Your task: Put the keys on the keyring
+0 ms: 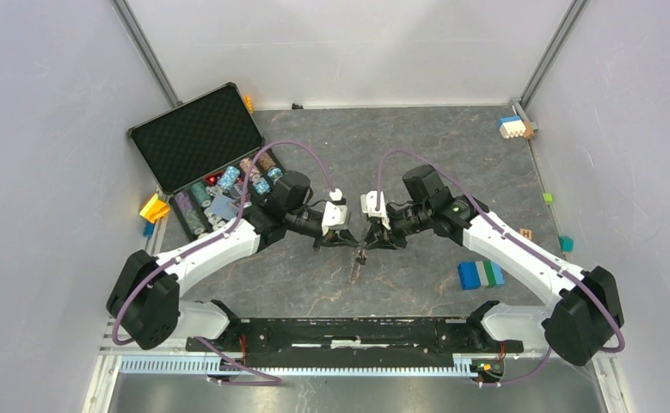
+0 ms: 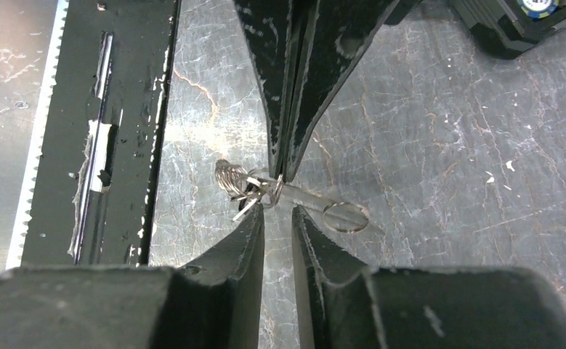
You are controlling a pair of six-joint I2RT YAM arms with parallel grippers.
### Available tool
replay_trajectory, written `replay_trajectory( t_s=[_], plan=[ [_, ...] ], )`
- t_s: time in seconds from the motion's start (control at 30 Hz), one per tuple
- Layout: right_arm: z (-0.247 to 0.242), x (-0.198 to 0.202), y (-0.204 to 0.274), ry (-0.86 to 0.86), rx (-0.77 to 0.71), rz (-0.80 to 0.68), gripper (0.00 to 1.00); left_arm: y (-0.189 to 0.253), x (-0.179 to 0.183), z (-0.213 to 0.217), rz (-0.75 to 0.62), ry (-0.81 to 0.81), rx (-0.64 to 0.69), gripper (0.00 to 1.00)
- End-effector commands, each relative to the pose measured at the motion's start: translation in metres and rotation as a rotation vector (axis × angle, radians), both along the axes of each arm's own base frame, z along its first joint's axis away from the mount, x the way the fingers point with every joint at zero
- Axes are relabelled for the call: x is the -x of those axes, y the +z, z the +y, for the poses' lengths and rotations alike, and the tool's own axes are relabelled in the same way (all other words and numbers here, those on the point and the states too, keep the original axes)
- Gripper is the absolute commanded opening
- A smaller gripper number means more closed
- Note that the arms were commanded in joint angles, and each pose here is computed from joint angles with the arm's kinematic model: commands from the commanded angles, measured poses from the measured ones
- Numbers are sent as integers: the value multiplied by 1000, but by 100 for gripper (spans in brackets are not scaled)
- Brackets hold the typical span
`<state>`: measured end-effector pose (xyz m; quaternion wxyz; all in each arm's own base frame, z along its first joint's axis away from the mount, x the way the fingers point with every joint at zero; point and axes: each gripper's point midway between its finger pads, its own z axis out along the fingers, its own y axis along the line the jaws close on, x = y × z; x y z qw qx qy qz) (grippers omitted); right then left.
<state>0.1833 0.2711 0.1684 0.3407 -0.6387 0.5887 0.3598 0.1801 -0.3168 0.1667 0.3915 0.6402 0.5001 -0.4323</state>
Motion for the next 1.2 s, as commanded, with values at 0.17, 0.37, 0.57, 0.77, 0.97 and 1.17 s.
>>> replay_trajectory(
  t_s=[0.17,0.37,0.57,0.77,0.97,1.17],
  plan=[
    [-1,-5,22,-10,-68,-45,36,44,-9,0,-20,37,131,2],
    [4,-6,27,-5,-96,-30,48,49,-12,-1,6,60,144,2],
    [6,-9,25,-15,-92,-17,52,54,-15,-3,28,94,163,2],
    [5,-12,19,-31,-80,-10,37,59,-16,-2,44,106,180,2],
    [2,-12,13,-36,-63,-6,28,60,-18,-1,46,118,194,2],
    [-1,-11,7,-39,-52,-2,25,62,-19,0,58,120,208,2]
  ],
)
